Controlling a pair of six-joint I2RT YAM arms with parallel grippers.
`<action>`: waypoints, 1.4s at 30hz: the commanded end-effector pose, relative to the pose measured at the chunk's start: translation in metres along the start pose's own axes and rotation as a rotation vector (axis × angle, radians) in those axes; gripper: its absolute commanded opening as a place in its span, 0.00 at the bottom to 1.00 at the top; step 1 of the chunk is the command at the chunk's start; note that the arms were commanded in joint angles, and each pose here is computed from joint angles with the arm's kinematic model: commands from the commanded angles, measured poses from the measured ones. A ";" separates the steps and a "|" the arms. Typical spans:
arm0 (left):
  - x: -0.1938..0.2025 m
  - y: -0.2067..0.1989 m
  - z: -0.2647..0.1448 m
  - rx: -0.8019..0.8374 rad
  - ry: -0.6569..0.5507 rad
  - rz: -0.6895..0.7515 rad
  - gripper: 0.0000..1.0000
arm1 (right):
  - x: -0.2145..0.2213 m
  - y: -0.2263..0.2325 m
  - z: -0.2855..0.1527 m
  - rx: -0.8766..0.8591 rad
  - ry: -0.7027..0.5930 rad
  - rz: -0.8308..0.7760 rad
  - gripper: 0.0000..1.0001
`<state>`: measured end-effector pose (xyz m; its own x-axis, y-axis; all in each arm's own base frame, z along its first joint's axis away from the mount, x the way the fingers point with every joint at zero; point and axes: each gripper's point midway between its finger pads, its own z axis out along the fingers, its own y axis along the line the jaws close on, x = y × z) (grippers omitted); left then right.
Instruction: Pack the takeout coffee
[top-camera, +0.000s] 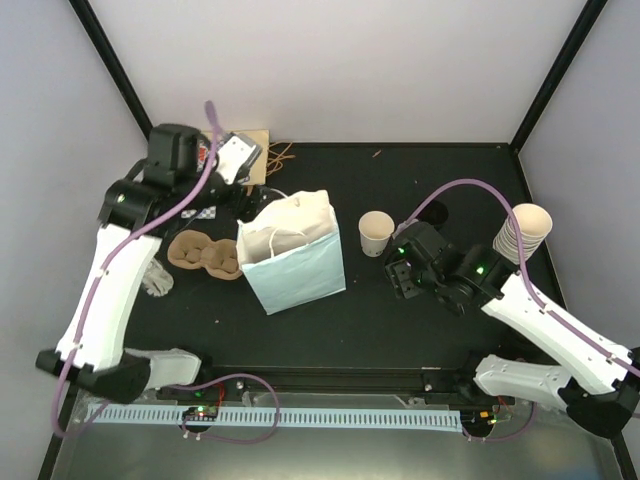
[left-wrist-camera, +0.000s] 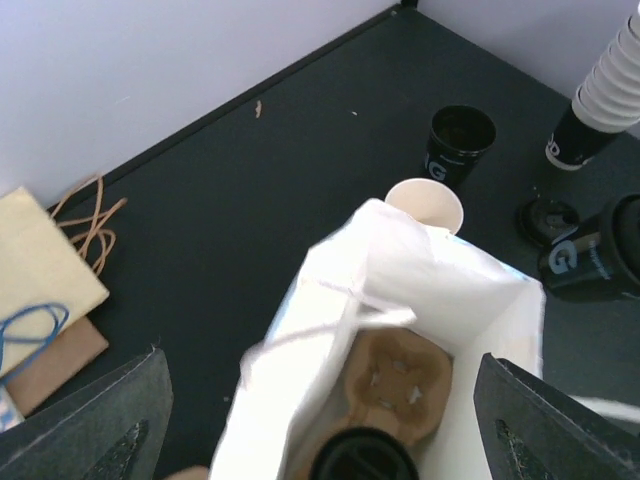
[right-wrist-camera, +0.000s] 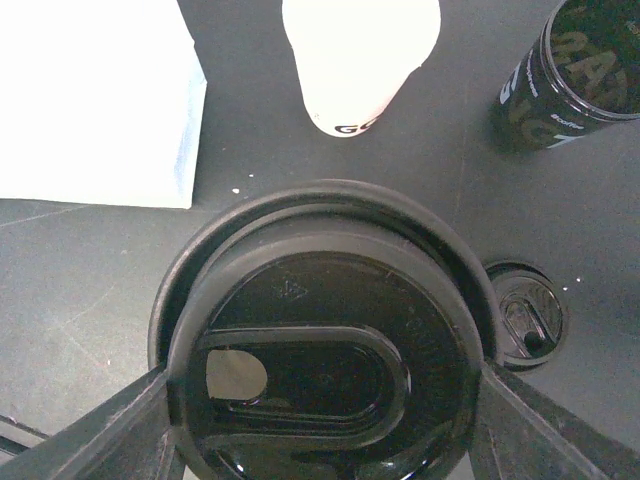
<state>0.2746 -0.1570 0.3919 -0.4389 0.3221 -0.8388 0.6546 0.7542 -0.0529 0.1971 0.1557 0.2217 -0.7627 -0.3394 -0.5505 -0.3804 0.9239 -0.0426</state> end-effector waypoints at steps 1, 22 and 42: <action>-0.020 -0.004 0.035 0.116 0.005 0.168 0.84 | 0.005 -0.005 -0.005 0.003 -0.001 0.021 0.67; -0.030 -0.027 0.146 0.336 0.146 0.410 0.77 | 0.008 -0.002 -0.006 -0.017 0.008 0.034 0.67; 0.028 -0.024 0.139 0.276 0.349 0.770 0.68 | 0.010 -0.001 -0.008 -0.029 0.008 0.042 0.66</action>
<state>0.3402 -0.2603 0.2779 -0.0614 0.8409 -0.5376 0.9676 0.1823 0.1747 0.1879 0.1519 0.2195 -0.7798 -0.3236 -0.5359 -0.3758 0.9266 -0.0127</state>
